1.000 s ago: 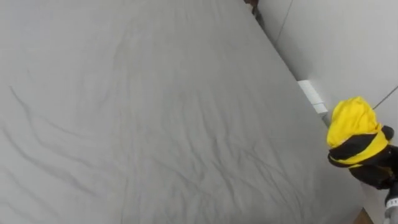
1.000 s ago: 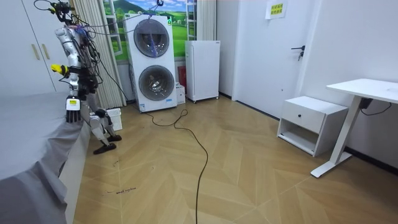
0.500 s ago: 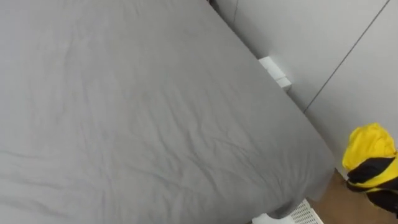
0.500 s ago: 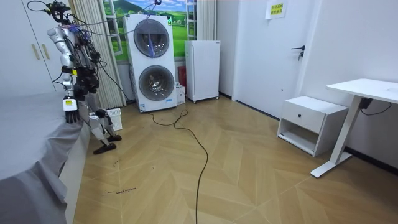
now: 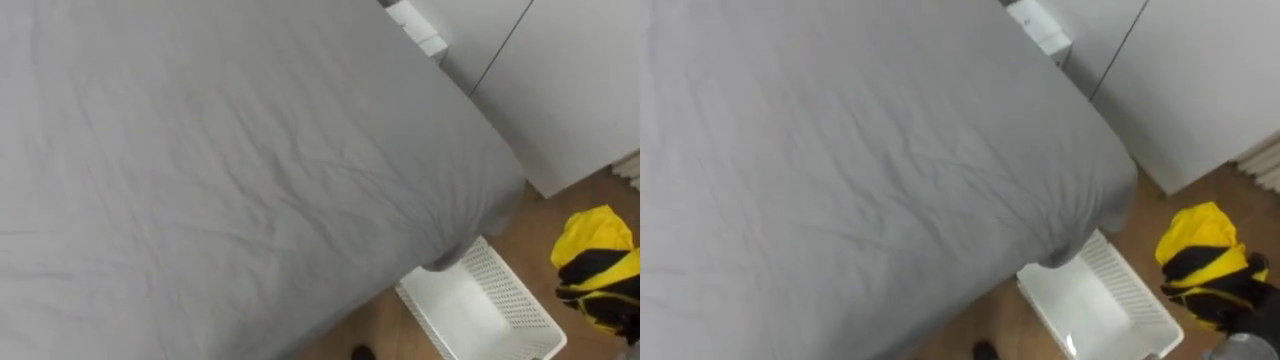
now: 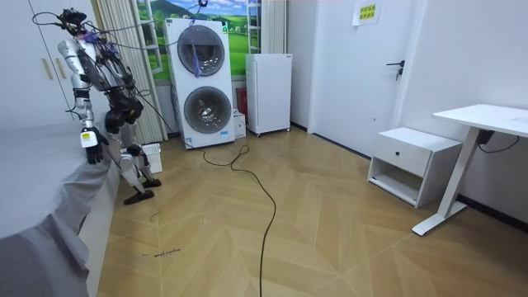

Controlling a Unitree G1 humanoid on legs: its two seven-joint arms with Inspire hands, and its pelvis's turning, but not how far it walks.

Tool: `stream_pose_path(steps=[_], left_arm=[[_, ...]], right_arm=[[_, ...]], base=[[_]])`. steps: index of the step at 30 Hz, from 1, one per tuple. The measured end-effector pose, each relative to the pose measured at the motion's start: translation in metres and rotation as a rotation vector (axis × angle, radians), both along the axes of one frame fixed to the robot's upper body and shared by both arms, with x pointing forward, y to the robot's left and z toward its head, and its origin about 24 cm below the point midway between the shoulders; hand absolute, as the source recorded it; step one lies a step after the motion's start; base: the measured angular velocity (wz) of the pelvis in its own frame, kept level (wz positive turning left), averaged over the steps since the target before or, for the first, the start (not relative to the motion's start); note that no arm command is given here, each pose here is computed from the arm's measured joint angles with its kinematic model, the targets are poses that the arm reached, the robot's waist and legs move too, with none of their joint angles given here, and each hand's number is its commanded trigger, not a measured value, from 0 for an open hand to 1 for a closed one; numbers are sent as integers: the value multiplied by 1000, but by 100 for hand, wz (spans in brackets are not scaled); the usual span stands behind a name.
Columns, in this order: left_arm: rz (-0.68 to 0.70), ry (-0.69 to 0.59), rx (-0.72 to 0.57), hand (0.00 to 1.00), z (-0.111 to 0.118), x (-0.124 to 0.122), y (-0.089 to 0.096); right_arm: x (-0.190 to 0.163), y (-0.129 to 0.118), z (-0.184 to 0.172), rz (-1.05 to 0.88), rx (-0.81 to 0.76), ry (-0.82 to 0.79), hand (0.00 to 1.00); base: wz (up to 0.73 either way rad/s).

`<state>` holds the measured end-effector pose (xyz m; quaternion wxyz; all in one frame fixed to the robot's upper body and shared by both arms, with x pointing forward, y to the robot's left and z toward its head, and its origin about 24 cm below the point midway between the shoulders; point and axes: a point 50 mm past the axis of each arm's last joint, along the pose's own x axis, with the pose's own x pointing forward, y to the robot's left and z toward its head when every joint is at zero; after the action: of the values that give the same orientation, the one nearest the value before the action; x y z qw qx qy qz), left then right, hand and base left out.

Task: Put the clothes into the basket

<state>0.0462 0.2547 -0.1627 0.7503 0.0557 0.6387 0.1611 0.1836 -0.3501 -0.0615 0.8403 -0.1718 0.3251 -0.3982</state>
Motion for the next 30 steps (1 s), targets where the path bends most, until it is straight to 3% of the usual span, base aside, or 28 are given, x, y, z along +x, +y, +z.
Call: stream_pose_path(steps=[19, 21, 22, 30], left_arm=[[-108, -128, -31, 0, 4, 46, -13], [-121, -141, -28, 0, 5, 49, -13], [-124, -145, -27, 0, 5, 50, -13], [-147, -172, -26, 0, 7, 57, -14]], right_arm=[[5, -17, 4, -51, -34, 98, 100], [2, -17, 1, -54, -32, 119, 39], [1, -17, 0, -54, -32, 126, 0], [-8, -16, -6, -51, -29, 174, 0]], base=[[13], [23], [15], [9]])
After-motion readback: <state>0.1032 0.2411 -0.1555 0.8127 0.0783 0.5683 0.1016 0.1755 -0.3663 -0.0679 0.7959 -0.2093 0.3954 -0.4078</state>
